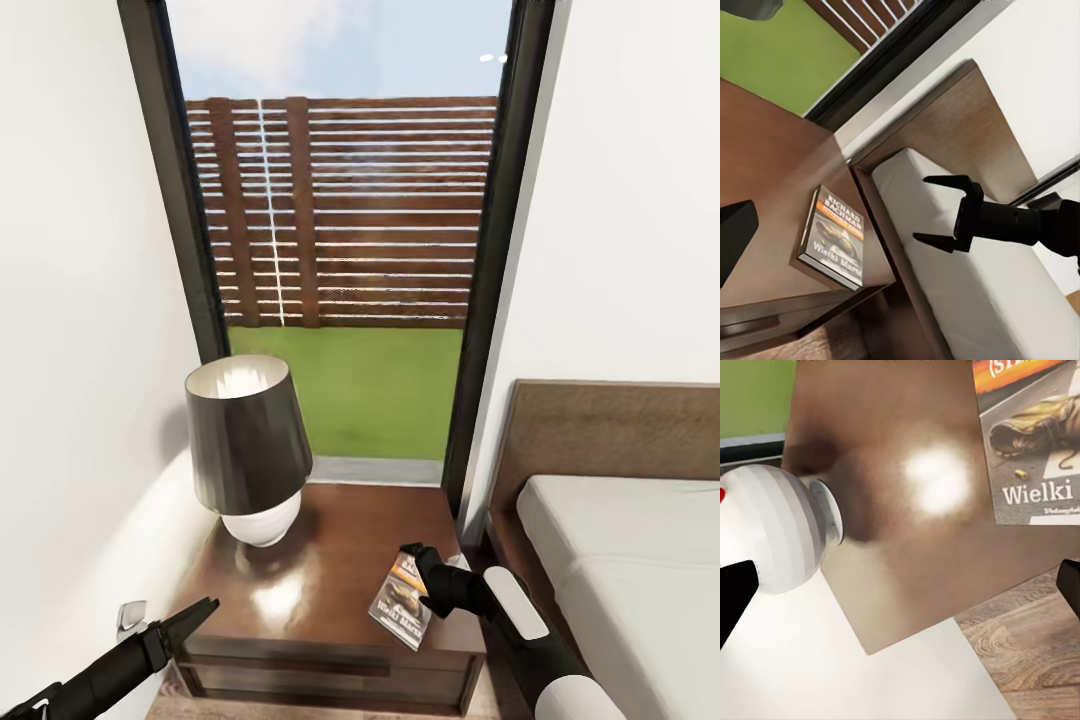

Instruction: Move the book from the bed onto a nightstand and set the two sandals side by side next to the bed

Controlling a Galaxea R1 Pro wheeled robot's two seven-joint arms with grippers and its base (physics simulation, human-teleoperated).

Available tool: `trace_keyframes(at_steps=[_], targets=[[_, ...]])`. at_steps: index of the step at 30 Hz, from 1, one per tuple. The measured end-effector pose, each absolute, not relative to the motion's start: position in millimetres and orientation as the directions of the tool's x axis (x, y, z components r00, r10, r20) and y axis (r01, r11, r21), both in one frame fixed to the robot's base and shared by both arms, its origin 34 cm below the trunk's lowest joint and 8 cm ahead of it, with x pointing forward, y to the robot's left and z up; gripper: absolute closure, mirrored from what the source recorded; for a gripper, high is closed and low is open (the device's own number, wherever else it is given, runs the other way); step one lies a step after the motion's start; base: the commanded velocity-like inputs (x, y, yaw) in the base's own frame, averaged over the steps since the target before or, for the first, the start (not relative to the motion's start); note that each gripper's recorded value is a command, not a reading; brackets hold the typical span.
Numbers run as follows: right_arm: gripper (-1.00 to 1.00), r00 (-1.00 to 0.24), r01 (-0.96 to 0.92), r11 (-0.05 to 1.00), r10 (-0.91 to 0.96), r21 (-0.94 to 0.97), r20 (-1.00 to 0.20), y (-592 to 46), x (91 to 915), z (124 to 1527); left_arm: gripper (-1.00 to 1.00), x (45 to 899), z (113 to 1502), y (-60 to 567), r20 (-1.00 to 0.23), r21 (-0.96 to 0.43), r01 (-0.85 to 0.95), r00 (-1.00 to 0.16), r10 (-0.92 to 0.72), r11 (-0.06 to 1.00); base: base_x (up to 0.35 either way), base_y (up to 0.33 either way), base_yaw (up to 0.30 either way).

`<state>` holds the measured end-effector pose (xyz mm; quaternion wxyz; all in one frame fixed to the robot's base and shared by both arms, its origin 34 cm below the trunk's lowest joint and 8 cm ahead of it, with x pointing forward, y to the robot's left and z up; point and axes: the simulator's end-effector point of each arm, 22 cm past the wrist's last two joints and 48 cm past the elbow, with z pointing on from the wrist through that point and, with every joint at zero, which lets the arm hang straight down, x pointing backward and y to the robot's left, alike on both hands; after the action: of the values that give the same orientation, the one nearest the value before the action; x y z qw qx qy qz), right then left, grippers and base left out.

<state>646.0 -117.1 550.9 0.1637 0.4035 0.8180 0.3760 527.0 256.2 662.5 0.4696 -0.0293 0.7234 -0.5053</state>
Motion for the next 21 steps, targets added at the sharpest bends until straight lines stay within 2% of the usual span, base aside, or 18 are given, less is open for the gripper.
trace_keyframes(at_steps=[21], targets=[[-1.00, -0.623, 0.492, 0.361, 0.781, 0.792, 0.032, -110, 661, 606, -1.00, 534, 704, 260, -0.627, -0.777, 0.409, -0.575, -0.526, 0.478, 0.000, 0.000, 0.000]])
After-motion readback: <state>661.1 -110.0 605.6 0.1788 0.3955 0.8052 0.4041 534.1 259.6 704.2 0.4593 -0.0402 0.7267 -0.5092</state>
